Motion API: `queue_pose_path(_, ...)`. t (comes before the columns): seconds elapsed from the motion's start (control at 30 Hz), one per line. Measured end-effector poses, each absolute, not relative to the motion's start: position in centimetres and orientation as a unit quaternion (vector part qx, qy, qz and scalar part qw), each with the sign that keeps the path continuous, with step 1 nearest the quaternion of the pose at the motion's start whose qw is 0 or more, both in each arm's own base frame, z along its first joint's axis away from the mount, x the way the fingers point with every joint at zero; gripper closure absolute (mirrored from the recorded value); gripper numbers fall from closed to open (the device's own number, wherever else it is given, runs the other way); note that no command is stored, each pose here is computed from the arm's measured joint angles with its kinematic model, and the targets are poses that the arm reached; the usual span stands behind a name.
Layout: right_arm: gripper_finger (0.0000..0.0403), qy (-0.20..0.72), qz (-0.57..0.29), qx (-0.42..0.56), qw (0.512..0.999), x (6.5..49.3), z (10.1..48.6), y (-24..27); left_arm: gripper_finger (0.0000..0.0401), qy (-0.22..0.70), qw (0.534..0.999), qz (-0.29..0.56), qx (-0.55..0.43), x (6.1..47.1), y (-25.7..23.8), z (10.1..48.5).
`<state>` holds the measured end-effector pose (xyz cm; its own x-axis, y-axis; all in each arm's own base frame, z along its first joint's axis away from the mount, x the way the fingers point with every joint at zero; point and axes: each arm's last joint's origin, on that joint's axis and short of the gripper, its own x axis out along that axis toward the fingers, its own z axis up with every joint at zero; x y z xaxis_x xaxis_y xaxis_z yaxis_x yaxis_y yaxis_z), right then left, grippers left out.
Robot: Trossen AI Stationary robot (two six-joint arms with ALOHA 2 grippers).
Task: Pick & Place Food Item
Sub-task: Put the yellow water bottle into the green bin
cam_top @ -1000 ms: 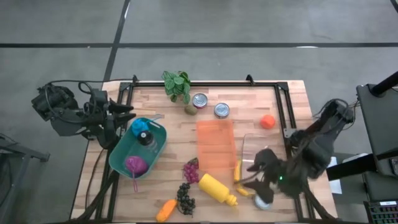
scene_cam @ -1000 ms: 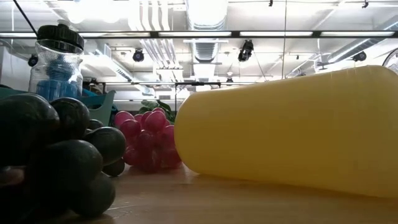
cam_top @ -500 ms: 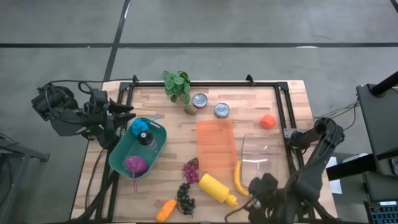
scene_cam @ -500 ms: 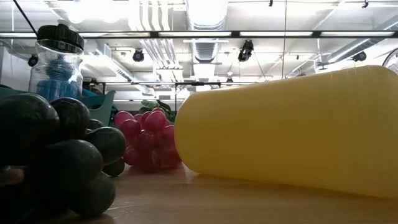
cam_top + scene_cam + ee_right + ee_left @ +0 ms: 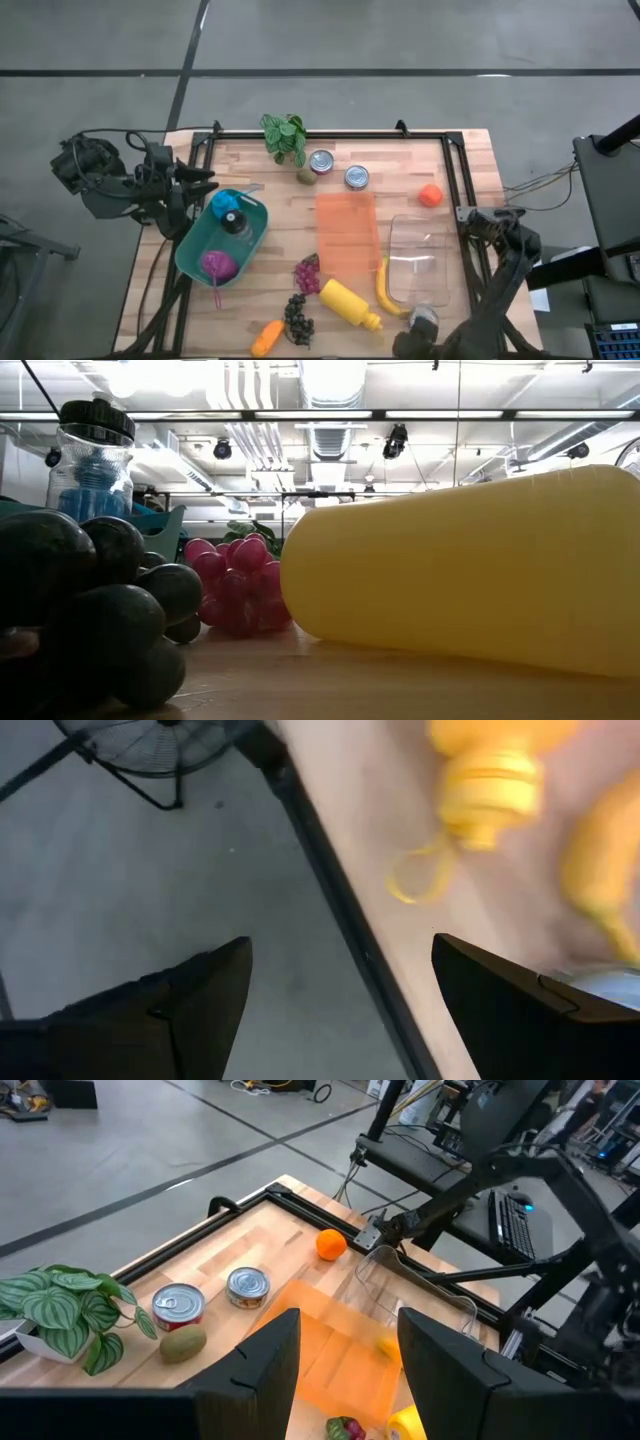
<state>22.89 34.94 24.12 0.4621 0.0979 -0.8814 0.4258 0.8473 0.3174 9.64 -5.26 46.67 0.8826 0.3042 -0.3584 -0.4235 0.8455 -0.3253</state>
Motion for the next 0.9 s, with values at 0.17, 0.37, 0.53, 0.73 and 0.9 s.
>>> queue_pose_path(0.17,0.0097,0.504,-0.073,0.244,0.825,24.1,21.2,36.6,0.0228,0.148,0.949,0.191,-0.201,9.6,-5.3,46.7)
queue_pose_path(0.37,0.0097,0.518,-0.1,0.194,0.828,25.3,18.5,36.1,0.0228,0.148,0.949,0.192,-0.201,9.6,-5.3,46.7)
queue_pose_path(0.53,0.0097,0.507,-0.106,0.146,0.843,25.7,17.5,35.7,0.0228,0.148,0.949,0.192,-0.201,9.6,-5.3,46.7)
queue_pose_path(0.73,0.0097,0.47,-0.086,0.071,0.875,24.6,17.6,36.2,0.0228,0.148,0.949,0.192,-0.201,9.6,-5.2,46.7)
queue_pose_path(0.9,0.0097,0.428,-0.077,0.051,0.899,22.6,18.0,37.4,0.0228,0.148,0.949,0.192,-0.201,9.6,-5.3,46.7)
